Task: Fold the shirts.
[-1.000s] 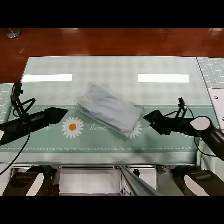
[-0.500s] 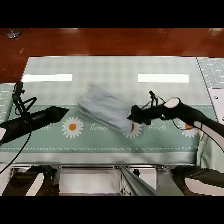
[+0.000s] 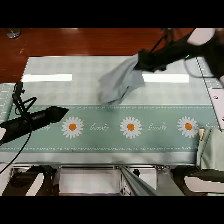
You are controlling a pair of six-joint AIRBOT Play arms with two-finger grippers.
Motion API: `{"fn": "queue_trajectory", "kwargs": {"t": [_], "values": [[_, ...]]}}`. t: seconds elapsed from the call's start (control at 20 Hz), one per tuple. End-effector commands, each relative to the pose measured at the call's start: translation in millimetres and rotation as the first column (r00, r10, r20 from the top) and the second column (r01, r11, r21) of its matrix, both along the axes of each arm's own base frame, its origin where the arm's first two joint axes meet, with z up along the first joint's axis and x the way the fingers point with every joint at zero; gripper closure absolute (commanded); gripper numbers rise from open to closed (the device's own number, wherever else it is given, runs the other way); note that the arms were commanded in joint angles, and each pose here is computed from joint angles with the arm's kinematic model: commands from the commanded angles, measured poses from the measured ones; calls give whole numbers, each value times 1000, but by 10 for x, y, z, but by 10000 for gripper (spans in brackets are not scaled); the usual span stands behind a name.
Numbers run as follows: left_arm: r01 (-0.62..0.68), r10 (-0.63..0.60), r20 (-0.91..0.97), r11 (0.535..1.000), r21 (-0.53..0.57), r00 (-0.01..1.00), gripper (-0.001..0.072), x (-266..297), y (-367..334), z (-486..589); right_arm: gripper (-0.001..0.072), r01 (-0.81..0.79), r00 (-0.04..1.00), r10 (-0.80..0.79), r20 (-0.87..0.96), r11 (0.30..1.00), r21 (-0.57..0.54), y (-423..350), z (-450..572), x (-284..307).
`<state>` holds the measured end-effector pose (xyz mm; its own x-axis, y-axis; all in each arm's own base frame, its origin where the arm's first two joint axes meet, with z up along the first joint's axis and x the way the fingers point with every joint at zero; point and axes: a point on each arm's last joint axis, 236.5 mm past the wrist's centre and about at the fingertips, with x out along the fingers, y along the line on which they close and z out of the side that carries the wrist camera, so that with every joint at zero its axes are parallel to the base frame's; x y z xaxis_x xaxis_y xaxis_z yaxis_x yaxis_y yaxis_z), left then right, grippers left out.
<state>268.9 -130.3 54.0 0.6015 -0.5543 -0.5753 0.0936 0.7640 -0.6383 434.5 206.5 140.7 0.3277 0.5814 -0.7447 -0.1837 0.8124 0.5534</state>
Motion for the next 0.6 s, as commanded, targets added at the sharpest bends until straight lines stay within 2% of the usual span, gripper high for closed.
{"fn": "queue_trajectory", "kwargs": {"t": [0.0,0.15,0.3,0.55], "values": [[2,-2,-2,1000,-3,1000,686,-5,-7,-1,683,135,991,-134,14,983,-124,-801,609,-43],[9,-10,-9,1000,-8,1000,686,-24,-26,-3,682,280,955,-295,-36,934,-222,-1597,735,-324],[10,-10,-10,1000,-18,1000,686,-28,-40,9,683,444,866,-496,-66,823,-355,-2409,816,-775],[7,-8,-7,1000,-18,1000,686,-19,-36,12,683,666,689,-725,-8,638,-387,-3135,966,-1538]]}}
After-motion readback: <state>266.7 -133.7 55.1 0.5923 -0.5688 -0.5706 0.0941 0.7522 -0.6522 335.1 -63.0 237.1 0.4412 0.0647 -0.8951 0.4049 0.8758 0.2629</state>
